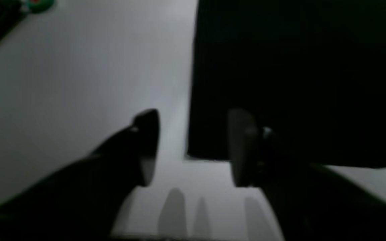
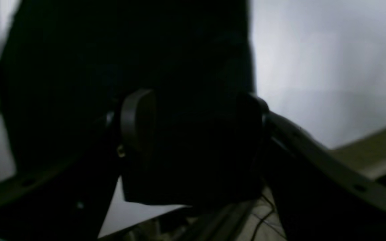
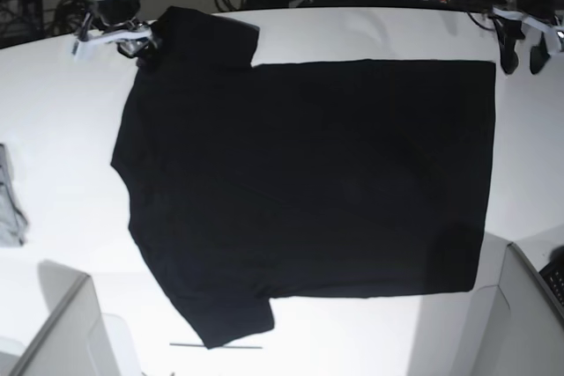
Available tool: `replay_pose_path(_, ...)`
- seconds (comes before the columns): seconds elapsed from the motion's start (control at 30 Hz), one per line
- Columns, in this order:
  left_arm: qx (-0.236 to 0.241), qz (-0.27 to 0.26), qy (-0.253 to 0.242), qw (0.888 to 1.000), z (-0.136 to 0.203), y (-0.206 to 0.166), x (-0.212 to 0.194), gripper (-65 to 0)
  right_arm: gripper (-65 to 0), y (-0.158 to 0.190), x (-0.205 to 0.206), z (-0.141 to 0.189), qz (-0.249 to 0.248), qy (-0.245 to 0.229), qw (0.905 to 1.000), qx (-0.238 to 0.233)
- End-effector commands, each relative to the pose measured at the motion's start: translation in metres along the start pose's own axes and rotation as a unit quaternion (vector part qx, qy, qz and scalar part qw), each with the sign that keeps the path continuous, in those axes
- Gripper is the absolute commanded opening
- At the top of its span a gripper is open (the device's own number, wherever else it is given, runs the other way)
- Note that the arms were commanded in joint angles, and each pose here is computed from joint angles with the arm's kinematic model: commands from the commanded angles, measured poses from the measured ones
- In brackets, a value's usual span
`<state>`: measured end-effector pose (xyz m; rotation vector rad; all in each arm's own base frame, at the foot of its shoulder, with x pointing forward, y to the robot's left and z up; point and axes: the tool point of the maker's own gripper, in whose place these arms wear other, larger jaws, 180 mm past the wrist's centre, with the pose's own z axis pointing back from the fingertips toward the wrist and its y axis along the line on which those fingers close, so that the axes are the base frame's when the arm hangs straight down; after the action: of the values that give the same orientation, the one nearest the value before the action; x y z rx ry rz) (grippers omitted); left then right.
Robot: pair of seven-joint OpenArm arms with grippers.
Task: Fold the T-shirt properly
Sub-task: 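Move both grippers down to the shoulder corners of the black T-shirt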
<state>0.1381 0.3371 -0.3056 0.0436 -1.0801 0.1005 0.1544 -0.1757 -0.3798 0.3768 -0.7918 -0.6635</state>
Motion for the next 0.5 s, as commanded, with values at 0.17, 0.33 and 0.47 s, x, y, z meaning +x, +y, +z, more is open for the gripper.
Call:
replay_pose_path(0.17,0.023,0.001,0.017,1.000,0.017,0.045,0.006,-24.0,-28.7,-0.006,0.013,-0.010,-0.021,-0.003,0.9996,0.019)
replay_pose_path(0.33,0.076,-0.005,0.020,0.997,0.026,0.068,0.006,-24.0,-28.7,-0.023,0.000,-0.020,-0.036,0.014,0.9993,0.001)
replay_pose_path(0.47,0.080,-0.013,0.027,0.996,0.026,0.069,0.003,-24.0,-28.7,-0.039,-0.013,-0.024,-0.048,0.031,0.9982,-0.019)
